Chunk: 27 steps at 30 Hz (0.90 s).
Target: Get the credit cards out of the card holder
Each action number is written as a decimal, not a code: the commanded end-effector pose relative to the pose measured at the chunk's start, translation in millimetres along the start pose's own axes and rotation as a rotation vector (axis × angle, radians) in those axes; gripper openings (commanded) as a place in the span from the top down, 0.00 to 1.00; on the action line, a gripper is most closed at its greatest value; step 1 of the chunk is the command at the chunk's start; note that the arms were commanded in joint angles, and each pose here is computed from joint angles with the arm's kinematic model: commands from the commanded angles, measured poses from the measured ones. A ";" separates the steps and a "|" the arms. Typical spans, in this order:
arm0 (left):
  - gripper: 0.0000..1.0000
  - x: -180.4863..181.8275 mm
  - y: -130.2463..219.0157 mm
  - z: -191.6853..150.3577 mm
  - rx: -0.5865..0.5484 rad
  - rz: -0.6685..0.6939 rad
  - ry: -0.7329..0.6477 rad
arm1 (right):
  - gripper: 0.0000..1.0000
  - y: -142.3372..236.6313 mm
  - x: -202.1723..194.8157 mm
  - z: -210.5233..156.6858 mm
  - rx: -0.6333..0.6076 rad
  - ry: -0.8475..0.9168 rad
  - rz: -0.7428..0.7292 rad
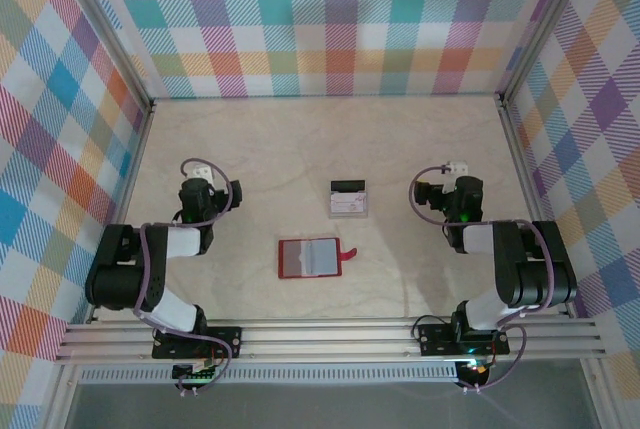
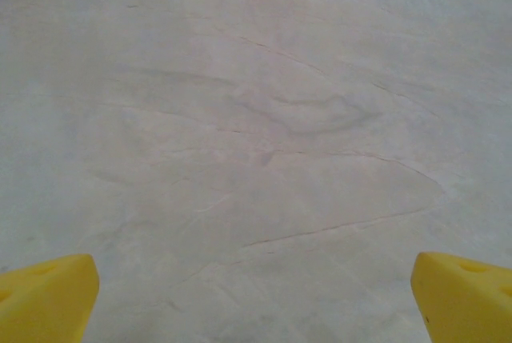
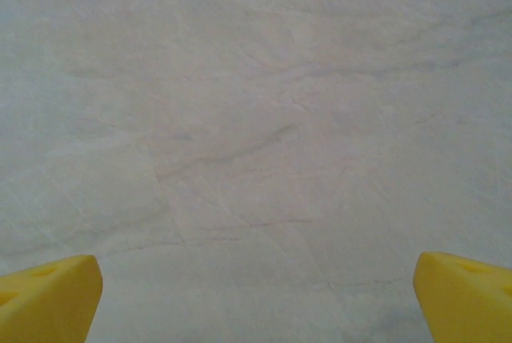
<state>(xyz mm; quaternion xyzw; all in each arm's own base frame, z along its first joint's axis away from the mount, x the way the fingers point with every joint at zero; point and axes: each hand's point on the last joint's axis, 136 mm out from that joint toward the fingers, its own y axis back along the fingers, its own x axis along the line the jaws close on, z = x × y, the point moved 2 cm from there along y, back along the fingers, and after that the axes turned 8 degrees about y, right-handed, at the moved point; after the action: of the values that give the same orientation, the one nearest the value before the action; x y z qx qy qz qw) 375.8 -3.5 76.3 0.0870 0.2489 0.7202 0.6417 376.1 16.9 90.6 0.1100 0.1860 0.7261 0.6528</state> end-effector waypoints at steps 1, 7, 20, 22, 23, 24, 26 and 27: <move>0.00 -12.6 0.8 8.0 -0.052 -0.050 -0.050 | 0.00 -0.1 3.9 9.7 -0.053 -0.009 0.031; 0.00 -14.1 0.4 7.9 -0.049 -0.053 -0.053 | 0.00 -0.1 3.8 9.9 -0.055 -0.009 0.031; 0.00 -13.7 0.4 8.1 -0.049 -0.052 -0.050 | 0.00 -0.7 3.8 9.4 -0.050 -0.014 0.032; 0.00 -13.6 0.2 8.2 -0.048 -0.052 -0.048 | 0.00 -0.7 3.7 9.1 -0.049 -0.013 0.033; 0.00 -13.1 0.0 7.8 -0.046 -0.052 -0.048 | 0.00 -0.6 3.9 9.5 -0.051 -0.013 0.034; 0.00 -13.4 0.1 8.3 -0.047 -0.053 -0.047 | 0.00 -0.6 3.6 9.4 -0.050 -0.014 0.034; 0.00 -13.8 0.1 8.0 -0.046 -0.055 -0.049 | 0.00 -0.3 4.0 9.5 -0.051 -0.013 0.035; 0.00 -13.3 0.1 8.0 -0.046 -0.054 -0.046 | 0.00 -0.3 3.1 9.5 -0.052 -0.014 0.033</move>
<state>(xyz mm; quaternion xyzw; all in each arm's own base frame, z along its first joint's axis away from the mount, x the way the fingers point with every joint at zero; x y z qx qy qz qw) 379.7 -11.2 83.2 0.0854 0.2266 0.7121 0.6589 377.2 20.4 93.6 0.1063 0.1785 0.7346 0.6459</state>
